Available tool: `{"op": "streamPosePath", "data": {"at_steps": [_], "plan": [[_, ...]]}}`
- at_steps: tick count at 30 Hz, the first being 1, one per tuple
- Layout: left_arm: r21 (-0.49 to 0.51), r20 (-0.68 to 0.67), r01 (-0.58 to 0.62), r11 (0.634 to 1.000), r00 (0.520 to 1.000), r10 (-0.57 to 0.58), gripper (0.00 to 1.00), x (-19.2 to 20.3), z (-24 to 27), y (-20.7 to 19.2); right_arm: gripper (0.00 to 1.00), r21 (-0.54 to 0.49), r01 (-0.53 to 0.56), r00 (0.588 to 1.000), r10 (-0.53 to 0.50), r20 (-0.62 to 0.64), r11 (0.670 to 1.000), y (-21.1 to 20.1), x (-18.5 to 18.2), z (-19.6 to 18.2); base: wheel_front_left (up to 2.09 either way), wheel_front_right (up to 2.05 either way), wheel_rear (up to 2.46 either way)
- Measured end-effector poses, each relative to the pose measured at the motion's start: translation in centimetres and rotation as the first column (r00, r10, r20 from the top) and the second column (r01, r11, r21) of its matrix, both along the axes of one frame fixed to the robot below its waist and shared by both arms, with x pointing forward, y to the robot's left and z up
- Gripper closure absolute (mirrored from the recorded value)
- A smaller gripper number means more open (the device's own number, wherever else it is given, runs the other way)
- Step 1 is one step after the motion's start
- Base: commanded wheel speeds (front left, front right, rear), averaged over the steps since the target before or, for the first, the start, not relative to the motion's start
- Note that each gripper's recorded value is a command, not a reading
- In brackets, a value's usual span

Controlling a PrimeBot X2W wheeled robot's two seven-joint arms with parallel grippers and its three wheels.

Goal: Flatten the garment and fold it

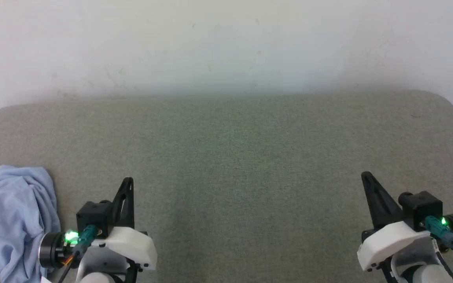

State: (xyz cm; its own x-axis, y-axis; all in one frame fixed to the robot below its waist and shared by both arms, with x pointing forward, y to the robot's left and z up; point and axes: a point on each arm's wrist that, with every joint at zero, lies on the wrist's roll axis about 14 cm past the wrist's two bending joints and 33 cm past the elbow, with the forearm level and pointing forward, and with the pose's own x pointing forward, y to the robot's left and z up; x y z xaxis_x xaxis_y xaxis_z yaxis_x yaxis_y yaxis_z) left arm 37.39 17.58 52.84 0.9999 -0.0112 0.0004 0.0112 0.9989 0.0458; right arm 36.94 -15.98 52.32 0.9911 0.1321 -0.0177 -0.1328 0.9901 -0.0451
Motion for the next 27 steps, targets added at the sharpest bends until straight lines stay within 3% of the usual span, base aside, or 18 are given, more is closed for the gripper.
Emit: {"op": "streamPosePath", "data": {"at_steps": [25, 26, 27], "plan": [[0.000, 0.000, 0.000, 1.000, 1.000, 0.000, 1.00, 0.00, 0.00, 0.00, 1.00, 0.000, 0.000, 1.000, 0.000, 0.000, 1.000, 0.00, 0.00, 0.00, 0.00, 0.00, 0.00], [0.000, 0.000, 0.001, 1.000, 1.000, -0.001, 0.00, 0.00, -0.01, -0.02, 0.00, 0.000, 0.000, 1.000, 0.000, 0.000, 1.000, 0.00, 0.00, -0.02, 0.00, 0.00, 0.00], [0.000, -0.001, 0.001, 1.000, 1.000, -0.001, 1.00, 0.00, -0.03, -0.03, 1.00, 0.000, 0.000, 1.000, 0.000, -0.001, 1.000, 0.00, -0.01, -0.03, 0.00, 0.00, 0.00]]}}
